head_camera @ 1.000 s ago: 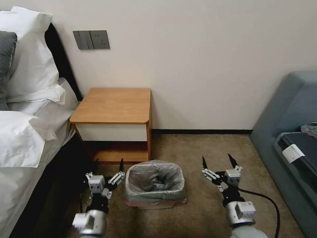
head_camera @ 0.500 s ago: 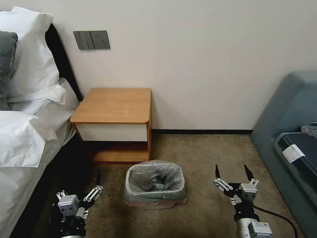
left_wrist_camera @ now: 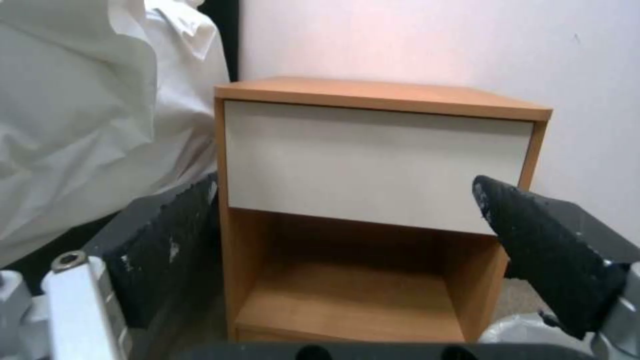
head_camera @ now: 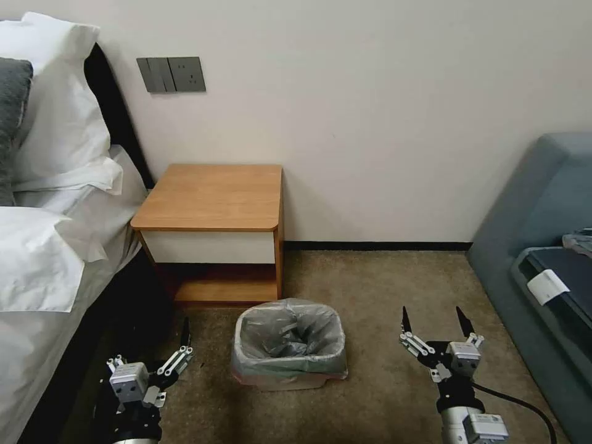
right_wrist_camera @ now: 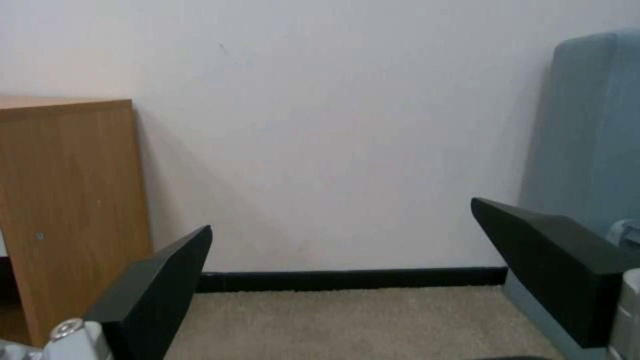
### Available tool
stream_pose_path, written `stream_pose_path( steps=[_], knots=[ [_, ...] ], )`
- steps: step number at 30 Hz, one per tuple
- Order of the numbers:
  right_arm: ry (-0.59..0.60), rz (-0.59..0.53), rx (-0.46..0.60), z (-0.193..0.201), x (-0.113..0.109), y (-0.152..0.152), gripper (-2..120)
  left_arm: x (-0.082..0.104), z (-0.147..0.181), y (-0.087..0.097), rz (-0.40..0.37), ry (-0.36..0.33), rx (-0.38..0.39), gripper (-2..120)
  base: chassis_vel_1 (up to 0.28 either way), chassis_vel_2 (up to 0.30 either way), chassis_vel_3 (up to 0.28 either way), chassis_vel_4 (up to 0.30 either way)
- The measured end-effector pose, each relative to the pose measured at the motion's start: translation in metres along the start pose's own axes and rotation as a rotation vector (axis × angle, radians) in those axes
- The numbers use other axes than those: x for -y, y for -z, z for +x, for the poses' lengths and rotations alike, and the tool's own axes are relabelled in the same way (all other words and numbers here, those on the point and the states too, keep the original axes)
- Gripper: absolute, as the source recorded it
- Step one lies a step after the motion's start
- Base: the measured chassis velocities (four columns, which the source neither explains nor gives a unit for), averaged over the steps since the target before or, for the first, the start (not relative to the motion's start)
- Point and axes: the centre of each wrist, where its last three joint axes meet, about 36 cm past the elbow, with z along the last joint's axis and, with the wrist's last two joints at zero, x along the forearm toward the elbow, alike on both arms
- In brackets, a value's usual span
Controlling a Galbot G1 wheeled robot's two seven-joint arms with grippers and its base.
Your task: Pick up the garbage bag from the table and place it over the trash can.
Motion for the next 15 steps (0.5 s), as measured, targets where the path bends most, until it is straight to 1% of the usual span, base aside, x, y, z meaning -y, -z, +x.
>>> stream_pose_path(
  steps=[15],
  knots=[
    [0.001,0.0,-0.001,-0.0003,-0.0001,0.0001,100,0.0002,-0.0002,-0.0005,0.002,0.0,-0.002,100,0.0,0.0,0.0,0.0]
  ],
)
